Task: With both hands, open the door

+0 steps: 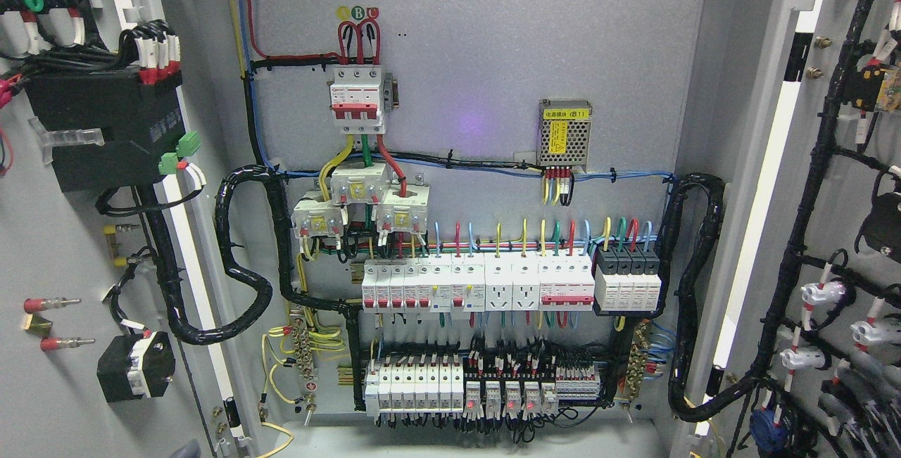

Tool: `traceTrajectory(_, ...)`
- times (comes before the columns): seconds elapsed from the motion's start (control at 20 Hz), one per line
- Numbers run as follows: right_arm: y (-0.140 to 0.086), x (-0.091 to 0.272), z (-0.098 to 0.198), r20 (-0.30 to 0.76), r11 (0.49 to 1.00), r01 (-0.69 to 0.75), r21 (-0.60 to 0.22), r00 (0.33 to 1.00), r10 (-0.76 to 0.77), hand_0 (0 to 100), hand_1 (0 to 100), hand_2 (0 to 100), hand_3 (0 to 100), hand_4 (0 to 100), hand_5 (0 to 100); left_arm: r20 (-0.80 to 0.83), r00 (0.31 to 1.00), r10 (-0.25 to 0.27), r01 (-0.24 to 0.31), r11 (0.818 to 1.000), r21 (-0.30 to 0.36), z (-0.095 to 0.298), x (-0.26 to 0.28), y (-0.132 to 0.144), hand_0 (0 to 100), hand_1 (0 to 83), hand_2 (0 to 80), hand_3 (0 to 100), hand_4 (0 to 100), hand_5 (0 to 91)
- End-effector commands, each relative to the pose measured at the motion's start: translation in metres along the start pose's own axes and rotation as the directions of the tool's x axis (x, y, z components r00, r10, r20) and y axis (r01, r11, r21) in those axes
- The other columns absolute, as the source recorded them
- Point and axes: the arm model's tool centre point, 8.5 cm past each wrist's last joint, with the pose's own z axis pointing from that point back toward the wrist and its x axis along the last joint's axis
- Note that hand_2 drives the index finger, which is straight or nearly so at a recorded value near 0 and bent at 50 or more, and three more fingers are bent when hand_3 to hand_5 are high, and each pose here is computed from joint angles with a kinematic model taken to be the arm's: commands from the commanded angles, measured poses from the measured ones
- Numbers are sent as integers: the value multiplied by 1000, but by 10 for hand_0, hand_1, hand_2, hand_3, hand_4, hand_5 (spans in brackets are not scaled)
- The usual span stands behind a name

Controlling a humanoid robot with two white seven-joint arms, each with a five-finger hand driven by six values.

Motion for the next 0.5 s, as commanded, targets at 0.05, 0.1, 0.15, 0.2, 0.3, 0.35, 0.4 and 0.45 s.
traceTrajectory(0.05, -23, 2, 12, -18, 997, -28, -66, 999, 27, 101, 129, 0, 0, 0, 0, 410, 880, -240, 211, 971, 115, 23, 58, 50, 120, 556, 0, 0, 0, 0)
traceTrajectory(0.1, -26, 1, 14, -27, 997, -33, -75, 999, 31, 101, 129, 0, 0, 0, 0, 408, 879, -249, 217, 968, 124, 24, 59, 56, 120, 556, 0, 0, 0, 0)
traceTrajectory(0.15, -30, 0, 16, -33, 996, -37, -85, 999, 34, 101, 129, 0, 0, 0, 0, 405, 878, -255, 223, 967, 125, 24, 59, 62, 120, 556, 0, 0, 0, 0)
traceTrajectory(0.2, -34, 0, 19, -38, 994, -44, -97, 998, 40, 101, 129, 0, 0, 0, 0, 402, 878, -261, 229, 965, 128, 25, 58, 68, 120, 556, 0, 0, 0, 0)
traceTrajectory(0.3, -41, 0, 23, -47, 992, -58, -116, 998, 53, 101, 129, 0, 0, 0, 0, 384, 882, -273, 238, 962, 137, 27, 56, 79, 120, 556, 0, 0, 0, 0)
traceTrajectory(0.35, -43, 0, 24, -49, 991, -63, -122, 997, 57, 101, 129, 0, 0, 0, 0, 370, 885, -282, 244, 958, 147, 29, 54, 83, 120, 556, 0, 0, 0, 0)
traceTrajectory(0.4, -45, 2, 25, -47, 989, -69, -127, 997, 64, 101, 129, 0, 0, 0, 0, 350, 891, -290, 251, 956, 151, 33, 50, 87, 120, 556, 0, 0, 0, 0)
traceTrajectory(0.45, -47, 2, 25, -49, 989, -71, -129, 997, 66, 101, 129, 0, 0, 0, 0, 333, 896, -295, 256, 954, 158, 36, 46, 90, 120, 556, 0, 0, 0, 0)
